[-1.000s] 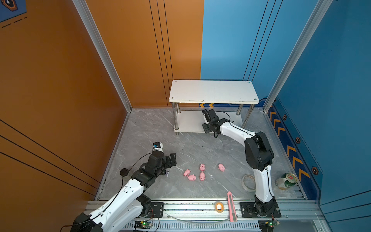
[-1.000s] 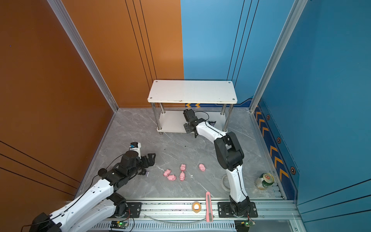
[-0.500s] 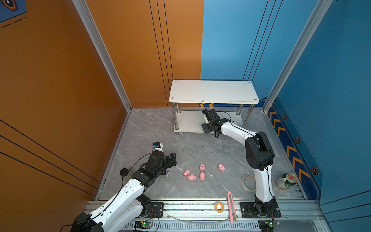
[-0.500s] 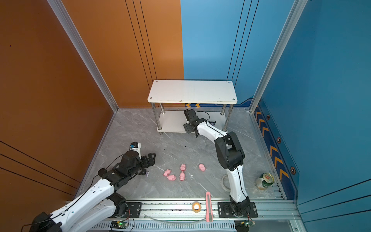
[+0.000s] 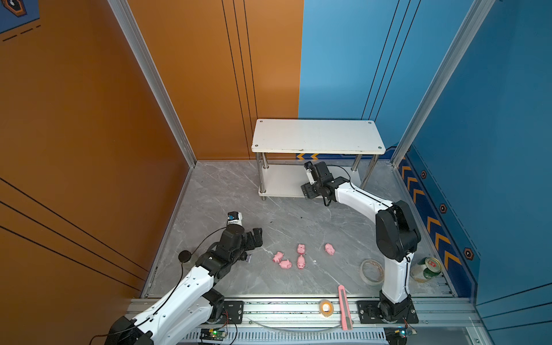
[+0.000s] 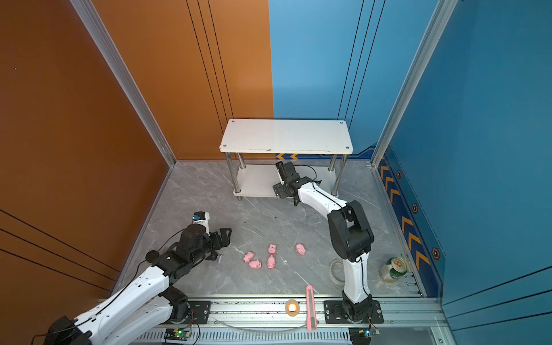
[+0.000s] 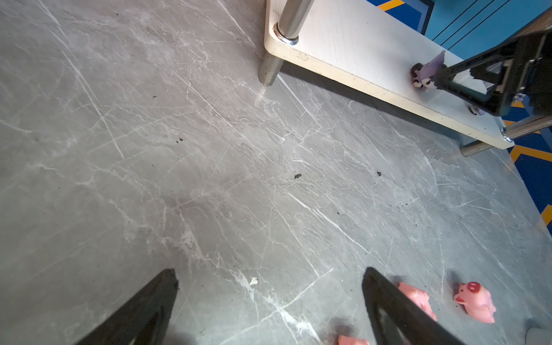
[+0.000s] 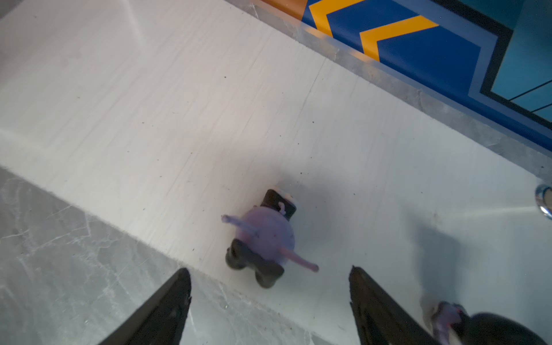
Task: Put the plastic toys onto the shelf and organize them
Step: 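Open the right gripper and draw it back out from under the shelf, then reach the right gripper across to the black Kuromi figurine on the table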
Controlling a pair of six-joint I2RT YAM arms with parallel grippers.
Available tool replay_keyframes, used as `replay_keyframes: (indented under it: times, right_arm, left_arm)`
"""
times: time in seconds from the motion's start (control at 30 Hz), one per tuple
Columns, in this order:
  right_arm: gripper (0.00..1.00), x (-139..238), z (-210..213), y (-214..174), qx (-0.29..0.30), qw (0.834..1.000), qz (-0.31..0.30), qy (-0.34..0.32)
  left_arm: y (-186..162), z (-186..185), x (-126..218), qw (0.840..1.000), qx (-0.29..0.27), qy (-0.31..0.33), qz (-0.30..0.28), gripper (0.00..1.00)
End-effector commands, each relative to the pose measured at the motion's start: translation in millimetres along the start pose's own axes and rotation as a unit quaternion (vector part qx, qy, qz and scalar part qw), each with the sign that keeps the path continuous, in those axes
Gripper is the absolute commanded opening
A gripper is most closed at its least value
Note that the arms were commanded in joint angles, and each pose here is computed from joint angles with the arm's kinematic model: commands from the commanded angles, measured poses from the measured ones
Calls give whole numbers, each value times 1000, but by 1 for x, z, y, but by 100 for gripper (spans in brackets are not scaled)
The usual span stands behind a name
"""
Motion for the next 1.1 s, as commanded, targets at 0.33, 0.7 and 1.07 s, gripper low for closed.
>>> replay_keyframes:
  times: [0.33,0.7,1.07]
  right_arm:
    - [84,55,59,-38,9,999,-3,52]
    - [19,99,208,-97,129,963,24,237]
    - [8,118,298,-129,148,904,68,395]
  left_arm:
    - [8,0,16,1000,1,-5,-14,98]
    - [-1,46,40,992,21,128,-10,77]
    - [31,77,75,972,70,214,-65,77]
Point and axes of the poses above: each gripper's point midway between its finger pads, its own x axis back along the fingers, its own z axis along the line the jaws close on, y = z × x, the point moved 5 cm from there along x, back along the fingers
